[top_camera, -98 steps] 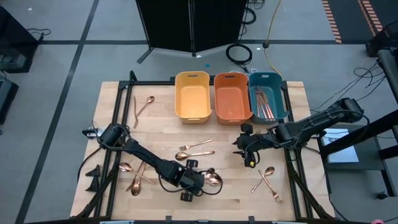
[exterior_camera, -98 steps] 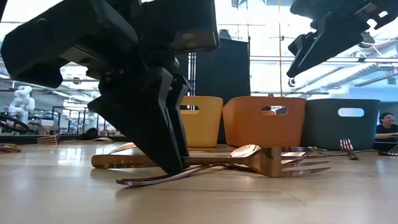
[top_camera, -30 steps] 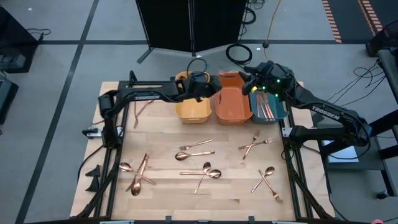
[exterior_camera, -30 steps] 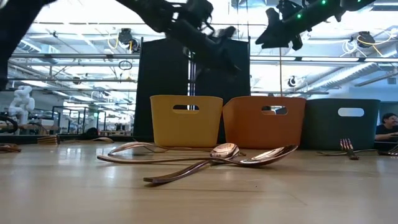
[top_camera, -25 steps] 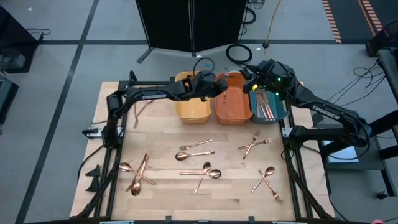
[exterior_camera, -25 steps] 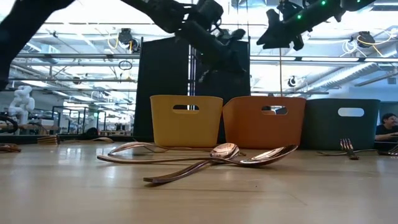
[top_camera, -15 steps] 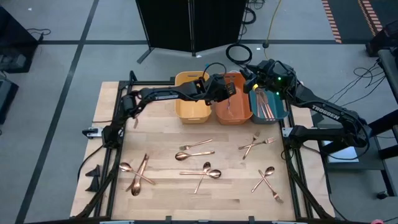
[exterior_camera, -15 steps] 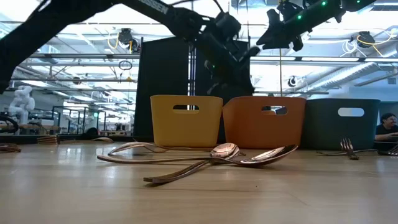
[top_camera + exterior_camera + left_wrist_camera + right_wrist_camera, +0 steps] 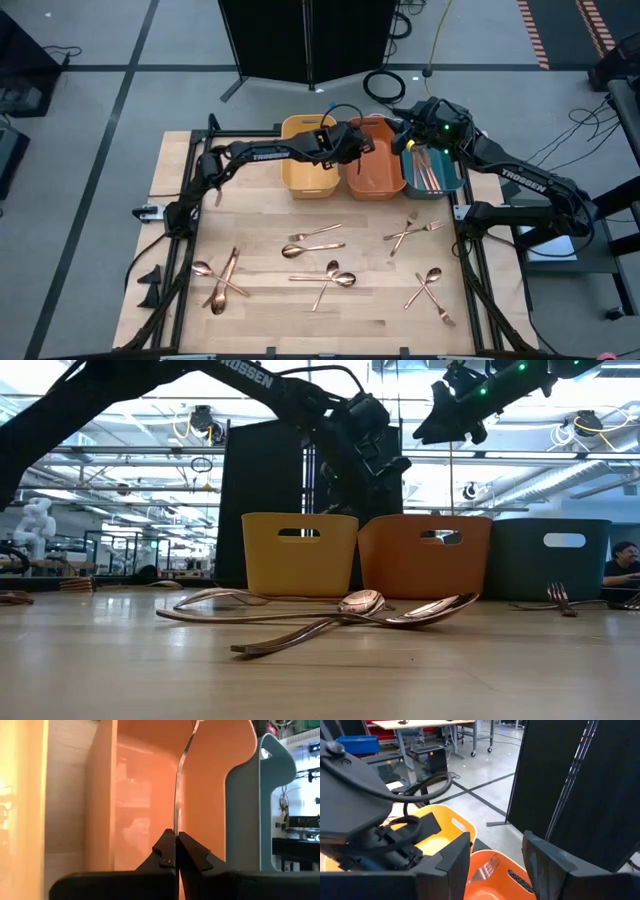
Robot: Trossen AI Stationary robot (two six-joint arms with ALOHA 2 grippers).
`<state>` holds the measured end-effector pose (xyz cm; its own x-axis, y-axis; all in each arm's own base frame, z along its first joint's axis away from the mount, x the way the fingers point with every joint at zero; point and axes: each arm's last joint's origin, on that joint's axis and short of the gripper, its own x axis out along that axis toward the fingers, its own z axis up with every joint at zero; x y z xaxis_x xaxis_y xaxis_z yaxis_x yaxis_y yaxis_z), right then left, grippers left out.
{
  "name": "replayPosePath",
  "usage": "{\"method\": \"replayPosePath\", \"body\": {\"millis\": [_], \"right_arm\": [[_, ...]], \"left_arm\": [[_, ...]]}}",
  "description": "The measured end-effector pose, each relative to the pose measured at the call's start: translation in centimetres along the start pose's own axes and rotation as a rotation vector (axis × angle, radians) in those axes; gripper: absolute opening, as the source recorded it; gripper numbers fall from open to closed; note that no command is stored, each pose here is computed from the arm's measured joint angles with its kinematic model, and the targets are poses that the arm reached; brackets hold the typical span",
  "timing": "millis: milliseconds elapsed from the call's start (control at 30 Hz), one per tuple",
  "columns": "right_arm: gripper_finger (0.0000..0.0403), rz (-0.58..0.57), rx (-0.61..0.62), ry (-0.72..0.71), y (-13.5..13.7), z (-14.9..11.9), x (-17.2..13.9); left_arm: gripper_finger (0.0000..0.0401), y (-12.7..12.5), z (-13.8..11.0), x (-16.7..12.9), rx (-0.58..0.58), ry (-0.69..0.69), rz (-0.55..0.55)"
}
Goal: Sort silverware
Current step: Put the copper fork into the orange bin
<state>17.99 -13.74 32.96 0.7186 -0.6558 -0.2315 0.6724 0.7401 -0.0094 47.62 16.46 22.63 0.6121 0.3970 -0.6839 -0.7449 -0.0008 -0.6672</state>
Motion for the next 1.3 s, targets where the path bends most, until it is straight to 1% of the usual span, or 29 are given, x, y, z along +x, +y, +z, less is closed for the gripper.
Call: {"method": "replayPosePath", "body": {"millis": [100, 233, 567, 667, 700, 767, 833, 933, 1000, 1067, 1167, 1233, 1300], "right_arm": [[0.0169, 0.005, 0.0, -0.001, 0.0, 0.0, 0.0], [0.0169, 0.052, -0.001, 0.014, 0.1, -0.1, 0.0], [0.0169, 0.05, -0.004, 0.096, 0.1, -0.9, -0.1], [0.0169, 0.05, 0.007, 0.102, 0.1, -1.0, -0.1], [0.0169, 0.049, 0.012, 0.104, 0.1, -1.0, -0.1], [0.0169, 0.049, 0.019, 0.108, 0.1, -1.0, -0.2], [0.0169, 0.049, 0.021, 0.099, 0.1, -0.9, -0.5], [0.0169, 0.049, 0.039, 0.074, 0.0, -0.5, -1.3], [0.0169, 0.049, 0.051, 0.054, 0.0, -0.2, -2.0], [0.0169, 0.05, 0.068, 0.041, -0.1, 0.0, -2.7], [0.0169, 0.054, 0.108, 0.039, -0.1, 0.1, -3.4], [0.0169, 0.056, 0.124, 0.06, 0.0, -0.1, -3.7], [0.0169, 0.063, 0.138, 0.085, 0.2, -0.3, -3.7]], "left_arm": [[0.0, 0.1, 0.0, 0.0, 0.001, -0.007, 0.006], [0.0004, -0.1, 0.0, 0.0, -0.001, -0.012, -0.006], [0.0074, -0.1, -0.2, 0.0, 0.011, 0.001, -0.008], [0.0087, -0.1, -0.3, 0.0, 0.015, 0.003, -0.008], [0.0089, -0.1, -0.3, 0.0, 0.036, 0.004, -0.007], [0.009, -0.3, -0.2, -0.2, 0.123, 0.001, -0.013], [0.0091, -1.0, 0.1, -1.1, 0.233, -0.017, -0.036], [0.0091, -2.7, 0.9, -4.3, 0.406, -0.076, -0.089], [0.0091, -3.4, 1.3, -7.2, 0.537, -0.105, -0.083], [0.0091, -3.4, 1.4, -9.8, 0.671, -0.128, -0.013], [0.0091, -2.8, 1.6, -13.4, 0.861, -0.14, 0.125], [0.0091, -2.1, 2.0, -15.6, 0.926, -0.132, 0.207], [0.0091, -1.2, 2.4, -17.6, 0.955, -0.139, 0.291]]}}
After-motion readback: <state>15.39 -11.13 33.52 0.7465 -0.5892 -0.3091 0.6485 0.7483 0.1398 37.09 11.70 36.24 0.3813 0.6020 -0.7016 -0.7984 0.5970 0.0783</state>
